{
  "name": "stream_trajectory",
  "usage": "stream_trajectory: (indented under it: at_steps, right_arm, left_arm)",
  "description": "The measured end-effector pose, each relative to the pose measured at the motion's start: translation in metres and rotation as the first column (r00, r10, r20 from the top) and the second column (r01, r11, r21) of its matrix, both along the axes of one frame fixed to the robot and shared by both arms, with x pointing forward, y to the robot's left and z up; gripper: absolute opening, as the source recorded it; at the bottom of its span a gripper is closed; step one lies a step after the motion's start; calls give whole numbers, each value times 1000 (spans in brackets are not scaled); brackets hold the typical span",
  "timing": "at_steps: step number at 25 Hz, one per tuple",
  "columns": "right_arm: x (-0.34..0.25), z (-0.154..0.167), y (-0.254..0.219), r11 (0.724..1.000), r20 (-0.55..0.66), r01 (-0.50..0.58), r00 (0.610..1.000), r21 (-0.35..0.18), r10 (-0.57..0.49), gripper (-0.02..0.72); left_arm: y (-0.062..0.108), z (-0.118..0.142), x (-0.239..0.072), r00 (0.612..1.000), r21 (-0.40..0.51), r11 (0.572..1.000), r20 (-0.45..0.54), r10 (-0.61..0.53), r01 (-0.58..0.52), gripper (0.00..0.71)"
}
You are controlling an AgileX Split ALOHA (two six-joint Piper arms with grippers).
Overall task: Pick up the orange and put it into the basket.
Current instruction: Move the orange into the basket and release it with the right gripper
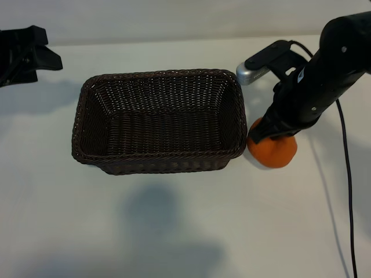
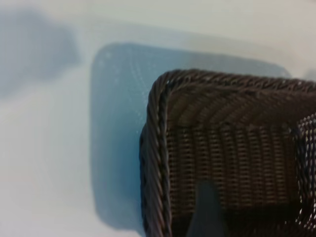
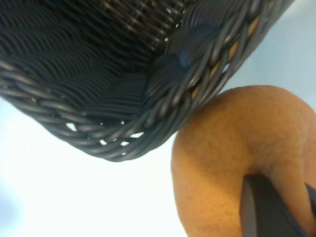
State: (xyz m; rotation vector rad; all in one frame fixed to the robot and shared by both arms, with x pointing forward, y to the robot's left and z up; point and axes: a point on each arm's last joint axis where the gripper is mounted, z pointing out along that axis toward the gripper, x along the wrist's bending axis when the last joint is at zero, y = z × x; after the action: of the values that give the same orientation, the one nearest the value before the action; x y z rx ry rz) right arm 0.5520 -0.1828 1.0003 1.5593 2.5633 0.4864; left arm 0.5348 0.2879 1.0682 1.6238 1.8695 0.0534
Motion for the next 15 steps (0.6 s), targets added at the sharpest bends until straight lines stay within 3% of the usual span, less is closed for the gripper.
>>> stream_trajectory:
  at_steps: [3,10,15]
  right_arm:
    - [3,16,1,1000,44,5,999,23,-6,72]
    - [8,44,14,991,79,-34,997,130,24,72]
    - [6,64,33,982,126,-105,988,158,85,72]
  left_arm:
    - [-3,-2,2,1000,-16,1000,-4,-27,27,549]
    - [-26,-6,6,993,-46,992,11,-114,114,548]
    - [-27,-7,7,993,-45,992,16,-113,114,548]
